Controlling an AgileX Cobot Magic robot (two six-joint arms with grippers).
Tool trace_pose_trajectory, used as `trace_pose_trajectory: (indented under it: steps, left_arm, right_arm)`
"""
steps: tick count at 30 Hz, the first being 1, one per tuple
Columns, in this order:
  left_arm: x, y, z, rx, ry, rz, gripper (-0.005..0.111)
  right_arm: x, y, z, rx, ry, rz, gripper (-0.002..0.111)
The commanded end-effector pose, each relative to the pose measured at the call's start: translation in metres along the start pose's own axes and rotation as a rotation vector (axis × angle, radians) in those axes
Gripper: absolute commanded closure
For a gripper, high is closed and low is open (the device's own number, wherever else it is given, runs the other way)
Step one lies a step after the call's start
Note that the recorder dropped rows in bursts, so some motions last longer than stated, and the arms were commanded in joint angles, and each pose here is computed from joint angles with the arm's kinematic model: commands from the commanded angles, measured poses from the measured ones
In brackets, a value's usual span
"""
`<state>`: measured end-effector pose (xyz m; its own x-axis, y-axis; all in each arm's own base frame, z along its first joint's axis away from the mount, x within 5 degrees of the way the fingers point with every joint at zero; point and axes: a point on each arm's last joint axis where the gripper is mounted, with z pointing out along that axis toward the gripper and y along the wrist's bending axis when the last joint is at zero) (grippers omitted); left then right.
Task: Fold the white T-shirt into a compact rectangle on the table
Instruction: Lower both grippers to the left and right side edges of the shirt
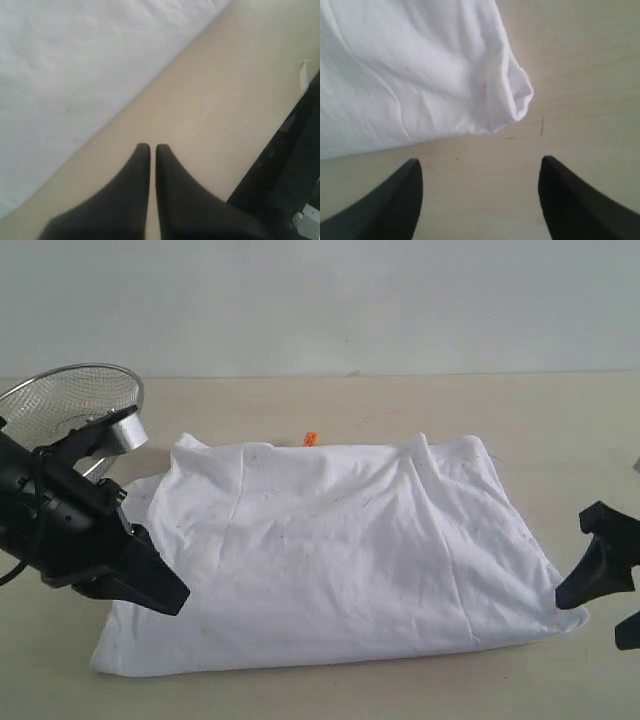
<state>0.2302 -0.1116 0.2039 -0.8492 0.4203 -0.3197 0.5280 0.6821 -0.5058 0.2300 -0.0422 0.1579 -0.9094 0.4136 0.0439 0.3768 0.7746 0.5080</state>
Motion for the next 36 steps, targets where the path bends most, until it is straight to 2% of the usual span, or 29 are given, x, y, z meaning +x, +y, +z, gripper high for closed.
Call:
trace_pose_trajectory:
  steps: [1,10,27,36]
  left_arm:
    - [0.000,-0.001,0.000,-0.001,-0.024,-0.001,0.102]
    - [0.000,-0.001,0.000,-0.003,-0.025,-0.001,0.102]
    - [-0.001,0.000,0.000,-0.014,-0.036,-0.002,0.102]
    - [-0.001,0.001,0.000,-0.017,-0.038,-0.002,0.102]
  right_arm:
    - [0.003,-0.007,0.005,0.016,-0.047,0.004,0.048]
    - [-0.007,-0.013,0.031,-0.078,-0.004,0.055,0.048]
    - [-0.020,-0.022,0.041,-0.054,-0.100,0.098,0.048]
    - [-0.024,-0.024,0.055,-0.115,-0.085,0.131,0.048]
